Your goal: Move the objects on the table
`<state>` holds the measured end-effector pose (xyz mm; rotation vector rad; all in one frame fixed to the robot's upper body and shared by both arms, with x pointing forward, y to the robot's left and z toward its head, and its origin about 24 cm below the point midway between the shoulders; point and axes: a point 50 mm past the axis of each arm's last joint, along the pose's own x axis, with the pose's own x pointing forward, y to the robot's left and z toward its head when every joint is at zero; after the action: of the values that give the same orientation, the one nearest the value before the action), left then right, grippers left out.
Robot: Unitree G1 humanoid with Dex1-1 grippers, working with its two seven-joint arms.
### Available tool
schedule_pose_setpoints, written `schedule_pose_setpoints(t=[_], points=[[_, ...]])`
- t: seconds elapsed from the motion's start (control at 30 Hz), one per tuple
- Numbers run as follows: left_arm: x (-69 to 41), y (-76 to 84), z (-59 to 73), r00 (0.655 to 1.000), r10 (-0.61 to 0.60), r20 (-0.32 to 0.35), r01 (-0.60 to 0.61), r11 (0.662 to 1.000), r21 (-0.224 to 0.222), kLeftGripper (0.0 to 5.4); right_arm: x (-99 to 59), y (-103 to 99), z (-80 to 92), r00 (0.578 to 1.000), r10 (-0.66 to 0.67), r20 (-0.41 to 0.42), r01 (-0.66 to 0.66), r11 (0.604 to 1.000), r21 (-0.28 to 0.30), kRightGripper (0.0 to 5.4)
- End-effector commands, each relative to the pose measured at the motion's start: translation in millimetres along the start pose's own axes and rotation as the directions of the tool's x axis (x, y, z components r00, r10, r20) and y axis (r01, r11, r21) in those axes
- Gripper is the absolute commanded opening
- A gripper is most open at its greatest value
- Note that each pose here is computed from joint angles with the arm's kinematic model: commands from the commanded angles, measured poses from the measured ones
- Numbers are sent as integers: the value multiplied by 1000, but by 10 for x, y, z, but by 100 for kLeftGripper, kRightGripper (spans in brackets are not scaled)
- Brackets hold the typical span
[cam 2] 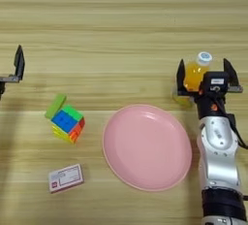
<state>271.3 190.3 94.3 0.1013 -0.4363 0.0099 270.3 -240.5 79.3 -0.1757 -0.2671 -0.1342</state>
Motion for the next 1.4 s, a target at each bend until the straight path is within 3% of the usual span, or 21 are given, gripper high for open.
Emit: schedule_pose_setpoints(t=[0.03, 0.4, 0.97, 1.13, 1.4], points=[[-11, -26, 21, 1000, -23, 12, 22, 1000, 9, 539, 39, 21, -86, 998, 10, -61, -9, 1000, 21, 540], [-15, -44, 43, 999, -37, 24, 36, 999, 17, 539, 144, 47, -213, 989, 12, -148, 3, 995, 100, 540], [-22, -47, 38, 999, -44, 24, 43, 999, 25, 540, 208, 11, -187, 990, -9, -138, 26, 993, 119, 361], [-25, -39, 32, 999, -44, 21, 43, 999, 28, 540, 208, 39, -127, 994, -5, -105, 16, 994, 104, 361], [-25, -29, 15, 999, -47, 15, 47, 998, 34, 540, 237, 105, 142, 1000, 11, 24, -12, 998, 60, 361]])
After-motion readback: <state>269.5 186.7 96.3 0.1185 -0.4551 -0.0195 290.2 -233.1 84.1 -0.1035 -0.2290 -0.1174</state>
